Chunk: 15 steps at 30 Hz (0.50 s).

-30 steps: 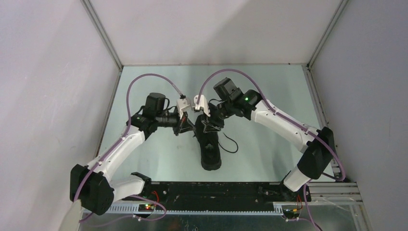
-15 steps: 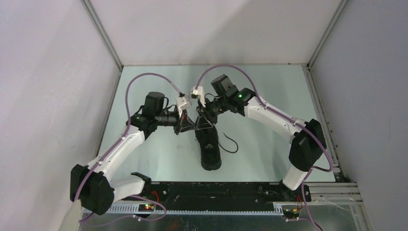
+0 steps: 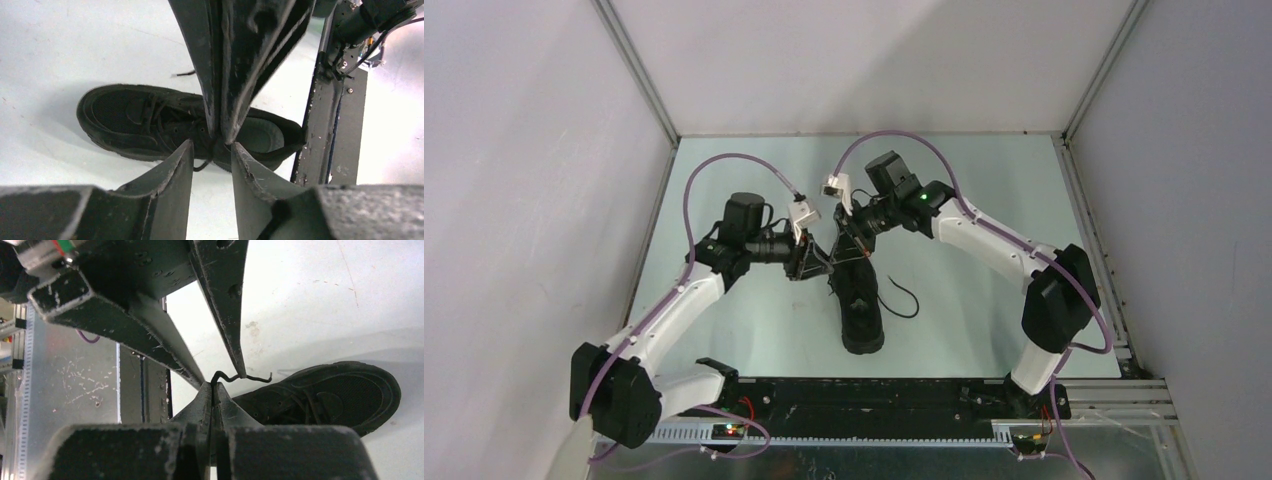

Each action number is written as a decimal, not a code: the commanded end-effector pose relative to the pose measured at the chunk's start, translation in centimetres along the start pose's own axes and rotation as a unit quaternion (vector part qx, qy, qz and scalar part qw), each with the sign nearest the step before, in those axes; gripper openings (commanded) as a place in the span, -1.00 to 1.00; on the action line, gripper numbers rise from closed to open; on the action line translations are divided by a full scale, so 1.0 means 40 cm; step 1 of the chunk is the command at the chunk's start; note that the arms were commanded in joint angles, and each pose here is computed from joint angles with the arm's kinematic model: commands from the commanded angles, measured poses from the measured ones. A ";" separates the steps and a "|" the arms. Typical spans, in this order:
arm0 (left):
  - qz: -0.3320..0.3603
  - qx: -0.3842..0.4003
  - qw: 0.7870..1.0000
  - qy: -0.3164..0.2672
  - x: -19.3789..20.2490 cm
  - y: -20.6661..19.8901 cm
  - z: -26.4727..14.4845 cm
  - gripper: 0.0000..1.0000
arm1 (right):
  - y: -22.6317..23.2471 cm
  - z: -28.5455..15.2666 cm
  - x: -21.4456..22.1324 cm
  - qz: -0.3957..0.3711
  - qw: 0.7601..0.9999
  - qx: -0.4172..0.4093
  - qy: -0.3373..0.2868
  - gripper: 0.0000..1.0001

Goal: Tie the shoes

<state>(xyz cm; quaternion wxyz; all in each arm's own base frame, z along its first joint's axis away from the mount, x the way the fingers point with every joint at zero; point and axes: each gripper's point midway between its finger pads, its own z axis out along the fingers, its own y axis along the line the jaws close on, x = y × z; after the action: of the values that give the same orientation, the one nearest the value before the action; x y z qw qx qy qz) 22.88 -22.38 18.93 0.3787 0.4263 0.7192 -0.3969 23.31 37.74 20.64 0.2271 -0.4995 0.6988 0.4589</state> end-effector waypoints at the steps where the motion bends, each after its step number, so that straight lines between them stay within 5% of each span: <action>1: -0.016 -0.025 0.999 -0.033 -0.017 0.009 -0.010 -0.11 | -0.022 -0.028 -0.067 0.009 0.999 0.024 -0.048 -1.00; 8: -0.093 -0.085 0.989 -0.082 -0.052 0.075 0.010 -0.09 | -0.067 -0.023 -0.098 0.069 0.992 0.069 -0.074 -1.00; 15: -0.094 -0.071 0.989 -0.093 -0.077 0.074 0.048 -0.07 | -0.095 -0.027 -0.112 0.100 0.987 0.090 -0.088 -1.00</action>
<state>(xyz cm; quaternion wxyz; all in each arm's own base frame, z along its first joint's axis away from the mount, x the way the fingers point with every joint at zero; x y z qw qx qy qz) 25.85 -22.68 17.71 0.4025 0.2942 0.7670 -0.4041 27.07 38.13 21.82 0.2577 -0.3926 0.7577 0.4532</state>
